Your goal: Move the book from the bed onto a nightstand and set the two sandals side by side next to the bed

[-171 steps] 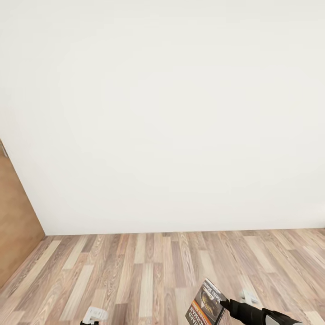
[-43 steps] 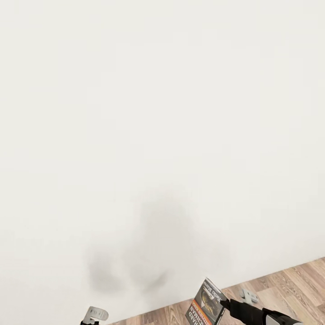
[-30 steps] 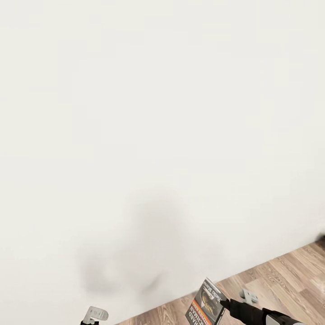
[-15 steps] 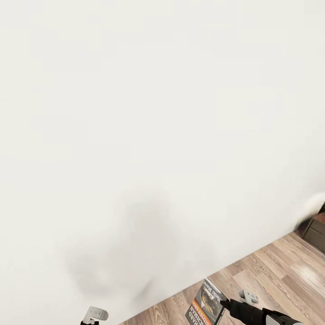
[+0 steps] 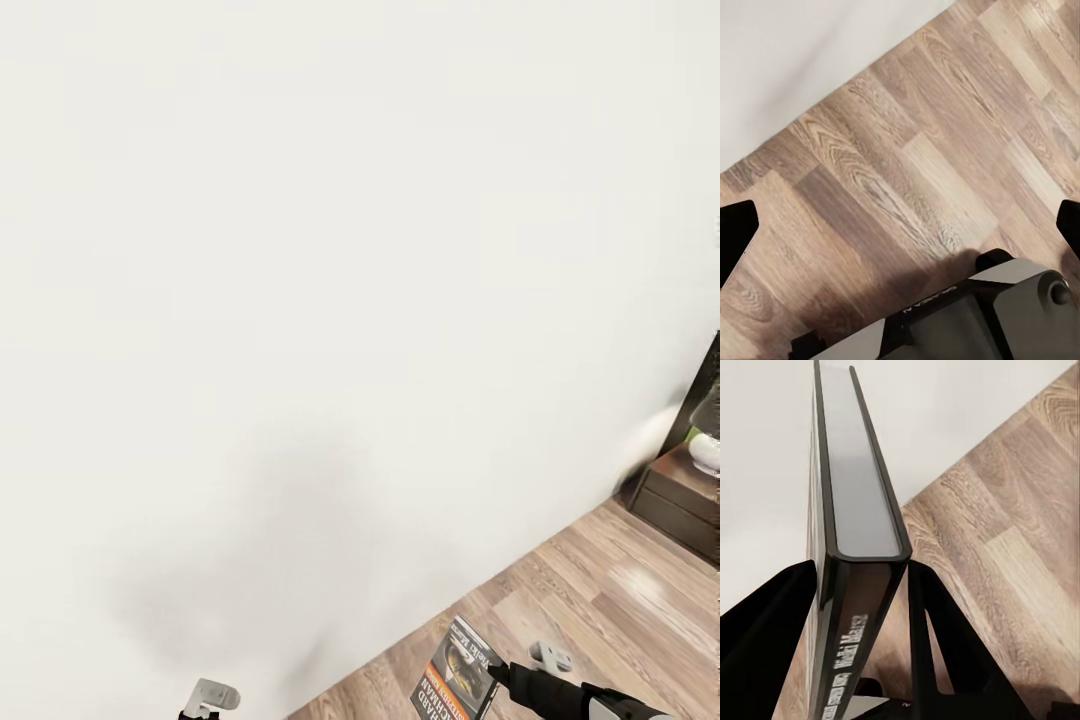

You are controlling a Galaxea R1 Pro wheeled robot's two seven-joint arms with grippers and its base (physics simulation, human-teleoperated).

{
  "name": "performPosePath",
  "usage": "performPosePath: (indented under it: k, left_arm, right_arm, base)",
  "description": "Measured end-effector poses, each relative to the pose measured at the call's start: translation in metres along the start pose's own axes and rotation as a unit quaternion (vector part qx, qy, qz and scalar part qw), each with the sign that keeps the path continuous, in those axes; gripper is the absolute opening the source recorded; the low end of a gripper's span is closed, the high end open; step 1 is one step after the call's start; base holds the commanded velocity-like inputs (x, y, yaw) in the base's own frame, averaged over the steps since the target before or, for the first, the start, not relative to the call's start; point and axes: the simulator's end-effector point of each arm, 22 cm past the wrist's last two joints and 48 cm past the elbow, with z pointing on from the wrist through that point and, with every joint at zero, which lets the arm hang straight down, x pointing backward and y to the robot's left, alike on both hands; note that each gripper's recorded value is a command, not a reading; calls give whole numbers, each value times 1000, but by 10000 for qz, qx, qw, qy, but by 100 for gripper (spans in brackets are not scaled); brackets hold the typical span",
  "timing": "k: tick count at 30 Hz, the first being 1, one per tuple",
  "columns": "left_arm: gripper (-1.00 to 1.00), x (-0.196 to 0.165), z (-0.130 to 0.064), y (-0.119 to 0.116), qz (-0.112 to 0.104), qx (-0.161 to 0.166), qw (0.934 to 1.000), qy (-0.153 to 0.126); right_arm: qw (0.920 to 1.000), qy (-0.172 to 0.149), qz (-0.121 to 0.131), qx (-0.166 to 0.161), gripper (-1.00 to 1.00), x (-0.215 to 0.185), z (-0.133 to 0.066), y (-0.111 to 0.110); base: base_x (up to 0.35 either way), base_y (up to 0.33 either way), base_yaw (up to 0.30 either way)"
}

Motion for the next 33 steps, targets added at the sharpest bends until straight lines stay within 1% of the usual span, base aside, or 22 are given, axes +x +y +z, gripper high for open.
performPosePath:
  k: [6,33]
  left_arm:
    - [100,0,0,0,-2,0,10000,2]
    - [100,2,3,-5,-24,48,10000,19]
  right_arm:
    - [10000,0,4,1,-100,0,0,0]
    - [10000,2,3,0,-100,0,0,0]
  base:
    - [72,0,-202]
    - [1,0,-202]
